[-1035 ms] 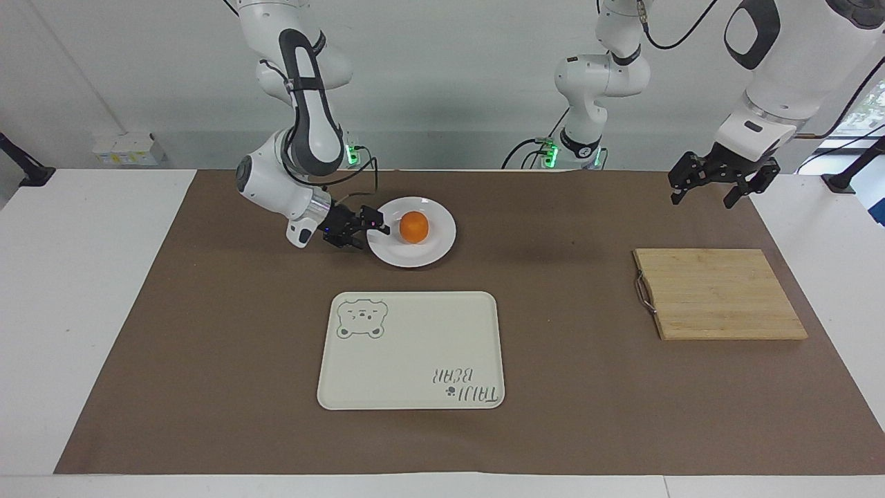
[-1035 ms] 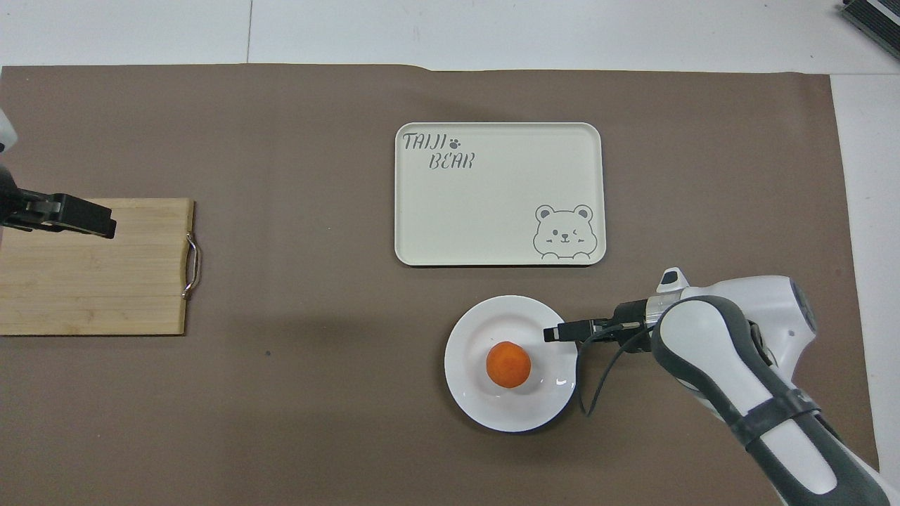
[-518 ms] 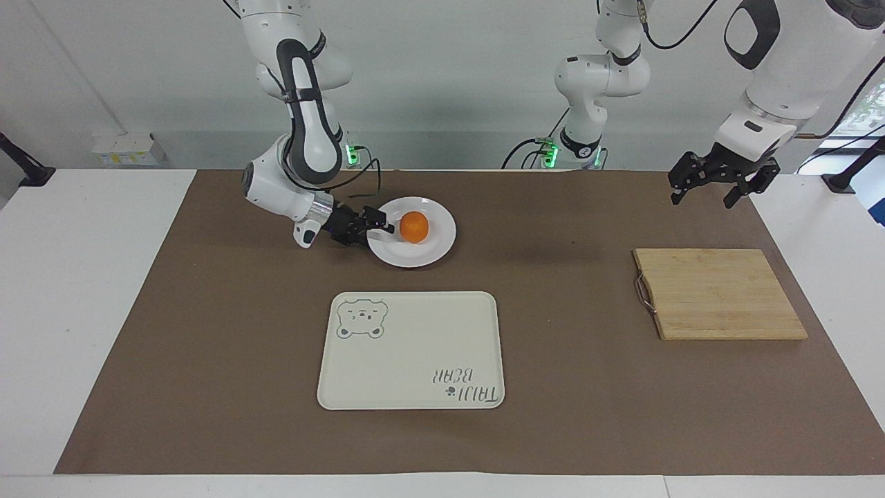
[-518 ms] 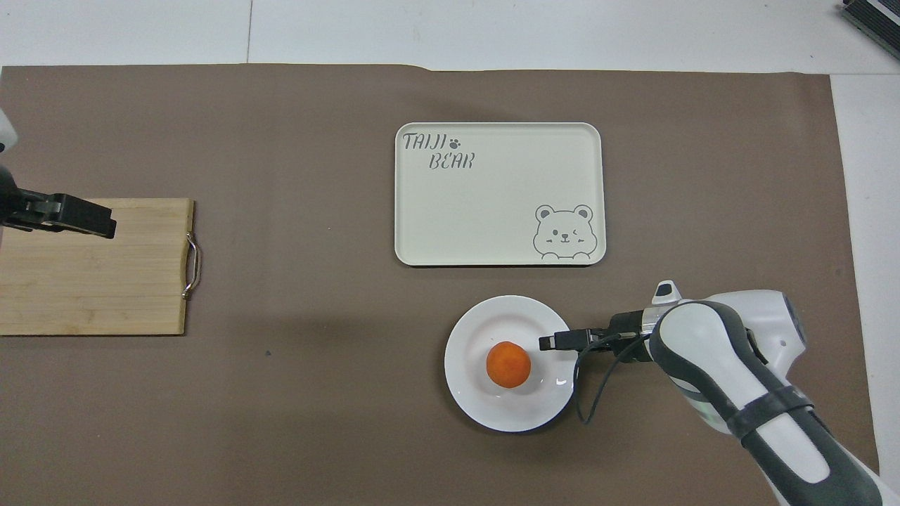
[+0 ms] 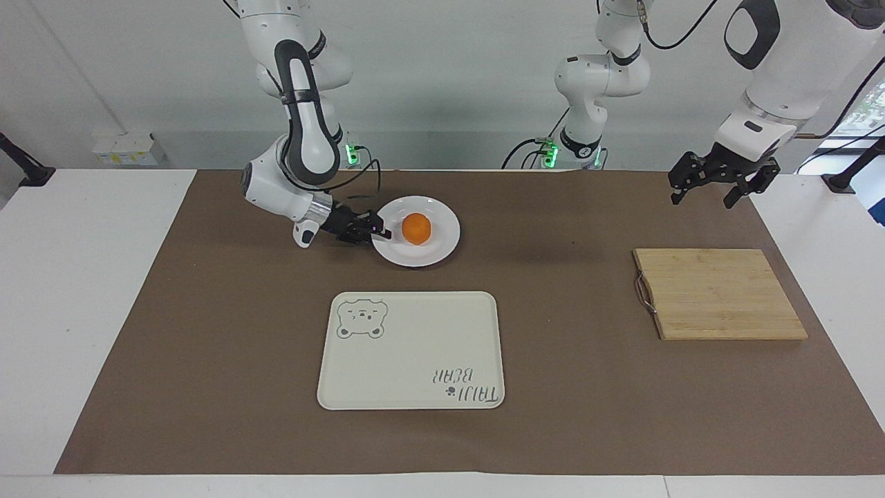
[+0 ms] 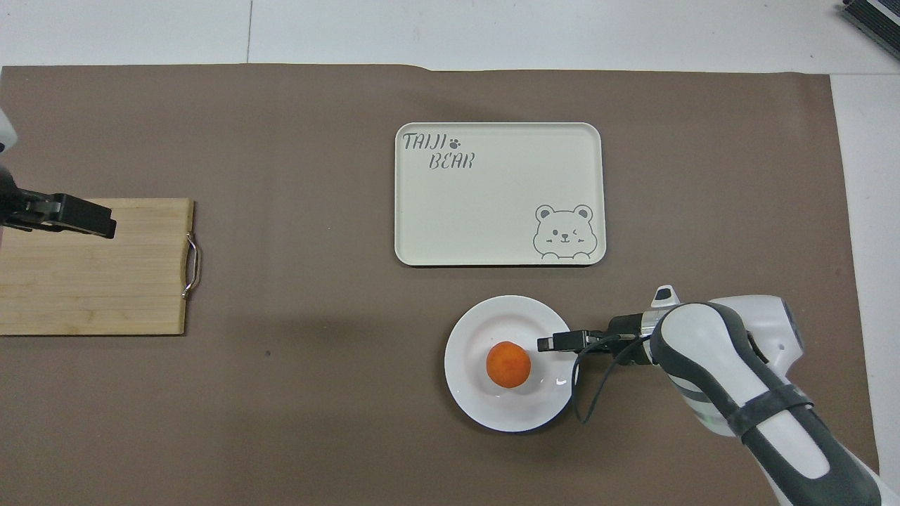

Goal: Place orange and plate with both arms
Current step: 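Slide the plate with the right gripper farther away onto the tray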

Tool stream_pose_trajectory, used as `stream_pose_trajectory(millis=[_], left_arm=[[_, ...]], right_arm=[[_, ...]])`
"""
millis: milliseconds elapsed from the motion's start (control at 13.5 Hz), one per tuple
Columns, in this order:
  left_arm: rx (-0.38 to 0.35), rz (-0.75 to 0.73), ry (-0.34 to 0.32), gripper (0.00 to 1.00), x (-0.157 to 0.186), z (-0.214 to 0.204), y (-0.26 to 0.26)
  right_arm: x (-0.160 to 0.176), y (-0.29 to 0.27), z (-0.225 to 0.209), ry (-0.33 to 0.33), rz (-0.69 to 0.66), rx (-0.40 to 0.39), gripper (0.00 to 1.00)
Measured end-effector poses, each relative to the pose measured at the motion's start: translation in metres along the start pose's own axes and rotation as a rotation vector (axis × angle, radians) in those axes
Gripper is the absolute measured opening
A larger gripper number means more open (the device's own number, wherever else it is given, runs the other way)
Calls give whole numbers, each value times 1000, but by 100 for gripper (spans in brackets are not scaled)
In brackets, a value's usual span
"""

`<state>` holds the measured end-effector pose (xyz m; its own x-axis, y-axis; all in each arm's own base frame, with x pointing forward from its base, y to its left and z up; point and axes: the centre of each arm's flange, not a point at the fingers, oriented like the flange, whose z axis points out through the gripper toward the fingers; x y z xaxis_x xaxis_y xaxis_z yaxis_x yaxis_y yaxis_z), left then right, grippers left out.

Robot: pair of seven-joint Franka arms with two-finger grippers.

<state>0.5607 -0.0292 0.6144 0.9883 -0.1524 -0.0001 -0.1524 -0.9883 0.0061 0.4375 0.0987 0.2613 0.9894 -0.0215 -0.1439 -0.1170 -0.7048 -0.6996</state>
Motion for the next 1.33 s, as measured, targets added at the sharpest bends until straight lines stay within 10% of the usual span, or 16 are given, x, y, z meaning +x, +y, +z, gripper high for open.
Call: stream_pose_trajectory(millis=[222,1331], left_arm=[[0,0,0,100,0,0,0],[0,0,0,100,0,0,0]], right_arm=[[0,-3,-1,-5,3,14,8],[46,-28,-36,129,-194,262,5]])
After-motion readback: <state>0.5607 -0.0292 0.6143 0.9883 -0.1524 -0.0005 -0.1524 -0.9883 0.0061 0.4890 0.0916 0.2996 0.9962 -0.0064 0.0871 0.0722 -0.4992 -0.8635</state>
